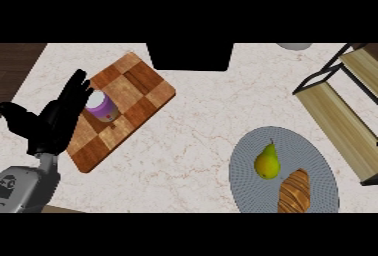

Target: Pick the croissant from the placemat and place it in the tiered shelf

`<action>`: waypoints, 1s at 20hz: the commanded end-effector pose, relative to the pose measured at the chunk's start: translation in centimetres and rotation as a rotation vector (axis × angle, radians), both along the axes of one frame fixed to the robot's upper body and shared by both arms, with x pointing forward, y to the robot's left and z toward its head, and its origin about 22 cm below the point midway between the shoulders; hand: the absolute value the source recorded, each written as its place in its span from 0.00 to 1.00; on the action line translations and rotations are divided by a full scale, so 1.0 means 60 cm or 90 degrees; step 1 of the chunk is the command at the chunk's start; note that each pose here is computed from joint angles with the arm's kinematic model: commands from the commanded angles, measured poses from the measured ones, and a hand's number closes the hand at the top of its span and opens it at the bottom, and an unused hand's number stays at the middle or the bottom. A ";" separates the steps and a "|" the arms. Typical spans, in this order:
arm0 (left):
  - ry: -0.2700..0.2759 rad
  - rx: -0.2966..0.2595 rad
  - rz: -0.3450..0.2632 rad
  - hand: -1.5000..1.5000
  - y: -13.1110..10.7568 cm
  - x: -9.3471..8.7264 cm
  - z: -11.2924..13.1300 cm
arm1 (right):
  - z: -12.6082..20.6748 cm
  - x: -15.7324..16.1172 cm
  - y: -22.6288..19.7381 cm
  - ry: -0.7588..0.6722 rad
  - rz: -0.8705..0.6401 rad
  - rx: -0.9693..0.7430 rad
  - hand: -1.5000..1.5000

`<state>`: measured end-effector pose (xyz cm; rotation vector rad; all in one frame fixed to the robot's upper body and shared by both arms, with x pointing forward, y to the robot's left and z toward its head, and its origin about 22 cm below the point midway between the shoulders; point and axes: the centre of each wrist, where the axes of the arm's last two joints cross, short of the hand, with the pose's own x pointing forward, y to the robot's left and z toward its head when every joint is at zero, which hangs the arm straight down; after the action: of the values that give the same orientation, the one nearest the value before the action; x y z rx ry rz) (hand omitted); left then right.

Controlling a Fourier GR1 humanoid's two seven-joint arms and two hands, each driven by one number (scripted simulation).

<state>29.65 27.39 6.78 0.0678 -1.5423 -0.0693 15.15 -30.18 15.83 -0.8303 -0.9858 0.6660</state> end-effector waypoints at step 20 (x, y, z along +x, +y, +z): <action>0.013 0.009 0.018 0.50 0.015 0.015 0.001 | -0.093 0.062 0.146 0.204 -0.022 -0.161 0.00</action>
<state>30.61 27.24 6.97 0.0858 -1.5344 -0.0561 18.93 -21.86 10.19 -0.8785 -0.7522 0.8893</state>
